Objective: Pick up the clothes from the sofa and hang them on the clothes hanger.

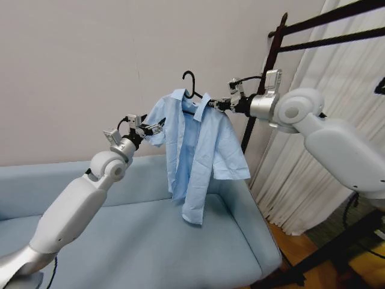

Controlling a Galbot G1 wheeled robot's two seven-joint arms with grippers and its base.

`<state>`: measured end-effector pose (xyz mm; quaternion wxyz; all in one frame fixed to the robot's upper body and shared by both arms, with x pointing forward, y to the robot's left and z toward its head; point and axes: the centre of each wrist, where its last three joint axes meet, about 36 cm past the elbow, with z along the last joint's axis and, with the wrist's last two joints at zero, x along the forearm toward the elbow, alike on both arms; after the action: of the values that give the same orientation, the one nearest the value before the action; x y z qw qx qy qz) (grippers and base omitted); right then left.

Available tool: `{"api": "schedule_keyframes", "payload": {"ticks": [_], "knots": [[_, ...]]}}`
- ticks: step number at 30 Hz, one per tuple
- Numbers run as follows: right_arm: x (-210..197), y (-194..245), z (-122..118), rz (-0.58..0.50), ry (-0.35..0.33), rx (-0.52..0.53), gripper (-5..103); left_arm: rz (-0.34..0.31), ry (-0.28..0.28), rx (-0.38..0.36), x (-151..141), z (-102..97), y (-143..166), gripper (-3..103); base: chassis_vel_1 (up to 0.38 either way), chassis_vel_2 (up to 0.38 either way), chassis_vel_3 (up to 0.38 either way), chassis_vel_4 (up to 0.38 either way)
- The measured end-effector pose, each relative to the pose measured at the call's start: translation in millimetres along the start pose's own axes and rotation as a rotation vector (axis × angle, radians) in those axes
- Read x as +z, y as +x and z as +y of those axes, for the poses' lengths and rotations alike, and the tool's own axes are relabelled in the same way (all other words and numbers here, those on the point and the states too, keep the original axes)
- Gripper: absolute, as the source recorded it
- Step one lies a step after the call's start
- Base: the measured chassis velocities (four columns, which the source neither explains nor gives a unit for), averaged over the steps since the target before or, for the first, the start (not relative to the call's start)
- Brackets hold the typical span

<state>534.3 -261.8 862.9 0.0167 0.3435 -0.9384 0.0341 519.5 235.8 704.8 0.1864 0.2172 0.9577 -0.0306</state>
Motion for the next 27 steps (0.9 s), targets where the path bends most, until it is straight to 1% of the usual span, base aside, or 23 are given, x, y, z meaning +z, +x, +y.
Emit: {"api": "schedule_keyframes", "payload": {"ticks": [1, 2, 5, 7, 10, 16, 17, 19, 20, 22, 27], "knots": [[-0.1, -1.2, 1.1, 0.0, 0.0, -0.001, 2, -0.006, 0.003, 0.003, -3.1, -6.5, 0.0, 100, 0.0, 0.0, 0.0, 0.0], [-0.1, -1.2, 1.1, 0.0, 0.0, -0.001, 2, -0.006, 0.003, 0.003, -3.1, -6.5, 0.0, 100, 0.0, 0.0, 0.0, 0.0], [0.7, -6.5, 5.4, 0.001, 0.0, -0.011, 2, -0.015, 0.006, -0.003, -9.5, -28.6, -2.4, 100, 0.0, 0.0, 0.0, 0.0], [1.3, -10.5, 7.7, 0.002, -0.001, -0.017, 2, -0.01, 0.005, -0.007, -12.1, -37.6, -5.2, 100, 0.0, 0.0, 0.0, 0.0], [2.3, -13.6, 10.0, 0.004, 0.0, -0.024, 2, -0.011, 0.0, -0.016, -13.4, -42.6, -10.7, 100, 0.0, 0.0, 0.0, 0.0], [3.5, -14.4, 14.5, 0.003, 0.007, -0.041, 2, -0.004, -0.014, -0.037, -13.0, -45.1, -25.0, 101, 0.0, 0.0, 0.0, 0.0], [3.7, -13.9, 15.7, 0.002, 0.01, -0.048, 2, 0.002, -0.016, -0.037, -13.5, -45.8, -27.4, 97, 0.0, 0.0, 0.0, 0.0], [3.8, -13.4, 16.2, 0.0, 0.011, -0.051, 2, 0.006, -0.016, -0.038, -12.9, -45.7, -29.5, 96, 0.0, 0.0, 0.0, 0.0], [3.9, -13.0, 16.4, -0.001, 0.013, -0.053, 2, 0.007, -0.019, -0.041, -12.2, -45.4, -30.9, 91, 0.0, 0.0, 0.0, 0.0], [4.1, -12.7, 16.6, -0.002, 0.013, -0.054, 2, 0.008, -0.023, -0.045, -11.2, -44.4, -32.2, 91, 0.0, 0.0, 0.0, 0.0], [5.2, -12.0, 16.1, -0.004, 0.015, -0.057, 2, 0.013, -0.037, -0.055, -8.2, -40.7, -34.8, 64, 0.0, 0.0, 0.0, 0.0]]}}
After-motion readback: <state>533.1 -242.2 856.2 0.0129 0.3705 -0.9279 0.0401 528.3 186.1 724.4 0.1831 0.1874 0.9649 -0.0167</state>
